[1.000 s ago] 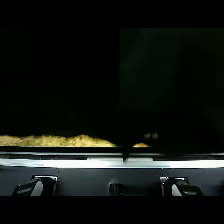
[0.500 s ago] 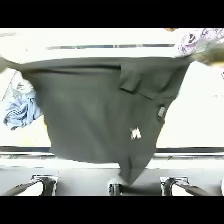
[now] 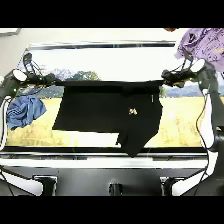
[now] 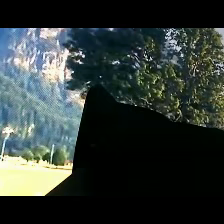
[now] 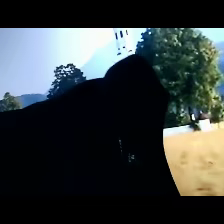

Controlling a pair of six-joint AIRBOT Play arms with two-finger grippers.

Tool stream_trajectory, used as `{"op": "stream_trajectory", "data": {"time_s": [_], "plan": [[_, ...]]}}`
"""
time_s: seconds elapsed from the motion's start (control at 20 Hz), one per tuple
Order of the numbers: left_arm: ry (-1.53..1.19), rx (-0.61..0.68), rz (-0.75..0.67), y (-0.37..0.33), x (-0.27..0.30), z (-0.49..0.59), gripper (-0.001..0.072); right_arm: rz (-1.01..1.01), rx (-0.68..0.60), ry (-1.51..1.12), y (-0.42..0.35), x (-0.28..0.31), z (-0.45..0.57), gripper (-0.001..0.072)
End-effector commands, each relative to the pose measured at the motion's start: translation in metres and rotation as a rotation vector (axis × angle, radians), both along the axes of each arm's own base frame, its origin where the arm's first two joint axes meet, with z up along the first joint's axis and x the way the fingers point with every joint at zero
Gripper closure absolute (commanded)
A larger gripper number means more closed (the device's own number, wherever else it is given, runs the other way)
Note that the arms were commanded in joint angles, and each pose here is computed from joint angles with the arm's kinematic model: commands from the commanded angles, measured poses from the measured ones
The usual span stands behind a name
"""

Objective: Fold the clothes and pants, and hang the long-sleeved shirts on hangers.

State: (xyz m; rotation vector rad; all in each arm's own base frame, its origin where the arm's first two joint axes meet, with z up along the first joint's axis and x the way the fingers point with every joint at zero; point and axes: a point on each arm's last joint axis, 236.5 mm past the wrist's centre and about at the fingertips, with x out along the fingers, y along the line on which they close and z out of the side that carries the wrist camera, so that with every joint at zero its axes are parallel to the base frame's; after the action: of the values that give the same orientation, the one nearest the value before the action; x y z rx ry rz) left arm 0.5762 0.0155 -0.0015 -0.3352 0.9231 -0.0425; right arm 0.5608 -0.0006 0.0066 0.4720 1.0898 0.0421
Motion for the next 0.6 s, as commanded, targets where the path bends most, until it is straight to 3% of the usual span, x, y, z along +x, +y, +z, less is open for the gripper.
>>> {"op": "stream_trajectory", "data": {"time_s": [0.0,0.35,0.55], "plan": [[0.085,0.006,-0.015,0.001,-0.006,-0.037,0.0694,0.019,0.007,0.092,0.001,-0.005,-0.046,0.0685],[0.419,-0.008,-0.128,-0.012,-0.08,-0.074,0.0694,0.123,0.042,0.378,0.015,-0.075,-0.068,0.0685],[0.497,-0.035,-0.12,-0.018,-0.094,-0.086,0.0694,0.116,0.048,0.422,0.016,-0.086,-0.08,0.0685]]}}
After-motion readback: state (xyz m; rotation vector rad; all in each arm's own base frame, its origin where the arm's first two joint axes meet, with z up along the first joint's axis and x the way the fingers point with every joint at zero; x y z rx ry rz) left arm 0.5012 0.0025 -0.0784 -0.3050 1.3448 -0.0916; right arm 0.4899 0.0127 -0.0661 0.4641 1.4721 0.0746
